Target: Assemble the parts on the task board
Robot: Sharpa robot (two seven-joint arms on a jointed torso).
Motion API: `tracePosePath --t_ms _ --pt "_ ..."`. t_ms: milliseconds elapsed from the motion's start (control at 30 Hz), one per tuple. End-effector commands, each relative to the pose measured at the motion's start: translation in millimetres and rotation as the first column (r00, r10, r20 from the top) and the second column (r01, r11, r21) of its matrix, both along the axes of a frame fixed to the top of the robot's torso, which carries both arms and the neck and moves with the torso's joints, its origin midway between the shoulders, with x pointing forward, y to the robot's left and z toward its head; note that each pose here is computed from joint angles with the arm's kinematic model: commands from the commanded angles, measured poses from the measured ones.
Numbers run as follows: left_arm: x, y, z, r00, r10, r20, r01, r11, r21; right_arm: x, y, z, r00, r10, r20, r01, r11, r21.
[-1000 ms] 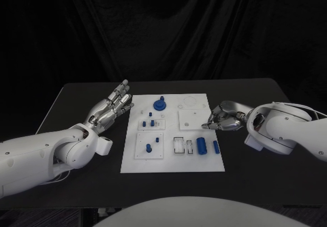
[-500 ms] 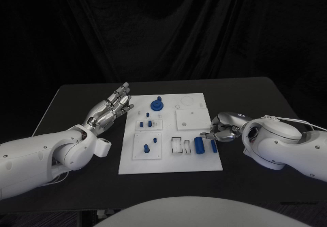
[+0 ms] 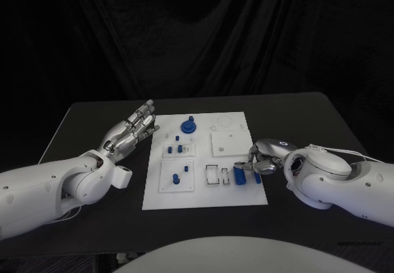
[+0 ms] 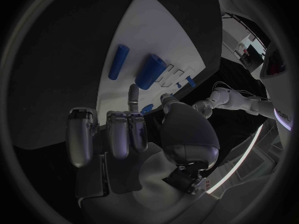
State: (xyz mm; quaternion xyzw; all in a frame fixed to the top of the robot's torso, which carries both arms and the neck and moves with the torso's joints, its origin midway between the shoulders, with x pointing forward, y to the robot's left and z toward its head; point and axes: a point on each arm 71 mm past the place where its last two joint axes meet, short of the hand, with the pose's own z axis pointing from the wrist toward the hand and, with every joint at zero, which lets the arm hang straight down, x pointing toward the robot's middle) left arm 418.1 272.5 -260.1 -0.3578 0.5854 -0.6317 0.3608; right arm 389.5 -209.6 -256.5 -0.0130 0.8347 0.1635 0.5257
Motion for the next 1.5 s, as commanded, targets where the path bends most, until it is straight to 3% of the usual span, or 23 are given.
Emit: tracePosePath --t_ms 33,433,767,1033,1500 --pt "-0.7 -0.3 8.0 0.995 -0.003 0.097 0.011 0.996 -0.09 0.4 0.0 -2.8 1.0 -0.024 0.007 0.024 1.0 -0.017" --pt "-1.1 -1.9 4.4 0.997 -0.019 0.072 0.026 0.995 -0.098 -3.9 2.6 -19.3 0.996 -0.024 -0.086 0.015 0.995 -0.096" --pt "-1.5 -2.7 0.1 0.998 -0.031 0.054 0.036 0.994 -0.1 -4.7 6.9 -27.0 0.994 -0.007 -0.105 -0.006 0.992 -0.125" --pt "-2.7 -3.0 -4.2 0.999 -0.035 0.037 0.039 0.994 -0.097 -5.0 16.2 -26.8 0.995 0.033 -0.091 -0.041 0.996 -0.084" --pt "-5.4 -3.0 -10.1 0.999 -0.04 0.019 0.042 0.994 -0.097 -3.5 19.6 -30.3 0.992 0.041 -0.121 -0.05 0.996 -0.074"
